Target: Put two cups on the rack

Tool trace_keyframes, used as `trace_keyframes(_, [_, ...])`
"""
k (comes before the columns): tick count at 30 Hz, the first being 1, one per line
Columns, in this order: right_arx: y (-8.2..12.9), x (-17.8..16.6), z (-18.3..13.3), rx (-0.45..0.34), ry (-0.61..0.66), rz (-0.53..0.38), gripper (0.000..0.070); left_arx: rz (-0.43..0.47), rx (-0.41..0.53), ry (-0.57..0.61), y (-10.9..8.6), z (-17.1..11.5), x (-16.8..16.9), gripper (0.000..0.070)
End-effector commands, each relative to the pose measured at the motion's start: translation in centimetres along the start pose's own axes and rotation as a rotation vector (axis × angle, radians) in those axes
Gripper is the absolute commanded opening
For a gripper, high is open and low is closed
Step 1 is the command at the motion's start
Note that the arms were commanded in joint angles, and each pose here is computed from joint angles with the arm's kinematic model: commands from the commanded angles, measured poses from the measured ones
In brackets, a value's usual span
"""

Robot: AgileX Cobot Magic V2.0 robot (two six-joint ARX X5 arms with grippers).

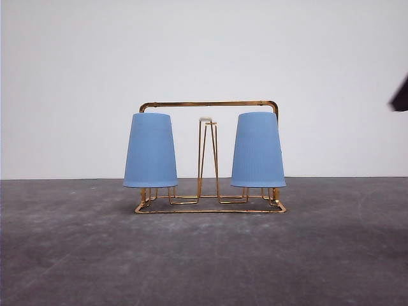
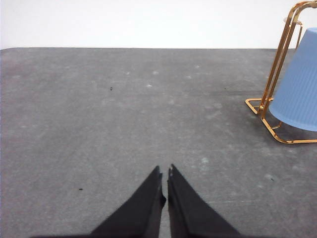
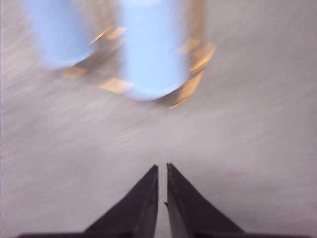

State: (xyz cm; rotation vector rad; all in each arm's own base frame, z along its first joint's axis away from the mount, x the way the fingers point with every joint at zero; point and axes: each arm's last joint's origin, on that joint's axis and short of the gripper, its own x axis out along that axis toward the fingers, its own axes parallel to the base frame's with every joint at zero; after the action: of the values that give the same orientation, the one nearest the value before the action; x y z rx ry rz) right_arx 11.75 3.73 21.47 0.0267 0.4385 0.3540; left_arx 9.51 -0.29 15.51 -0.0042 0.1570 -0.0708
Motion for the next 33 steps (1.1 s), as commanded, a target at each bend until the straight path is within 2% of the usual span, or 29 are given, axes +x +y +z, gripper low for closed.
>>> trace_keyframes(1, [-0.7, -0.2, -1.4, -0.018, -0.007, -0.07, 0.0028, -0.002, 0.004, 0.015, 0.0, -0.5, 0.1, 0.0])
trace_keyframes(5, [-2.2, -0.7, -4.3, 0.025, -0.073, -0.224, 0.0028, -0.002, 0.004, 0.015, 0.0, -0.5, 0.1, 0.0])
trace_keyframes(10, [-3.1, -0.6, -6.7, 0.053, -0.154, -0.306, 0.0028, -0.002, 0.004, 0.015, 0.0, -0.5, 0.1, 0.0])
trace_keyframes(15, [-3.3, -0.4, -6.8, 0.03, -0.288, -0.318, 0.0028, -0.002, 0.004, 0.014, 0.0, -0.5, 0.1, 0.0])
trace_keyframes(33, [-3.3, -0.5, -6.7, 0.024, -0.296, -0.329, 0.0028, -0.002, 0.004, 0.014, 0.0, -0.5, 0.1, 0.0])
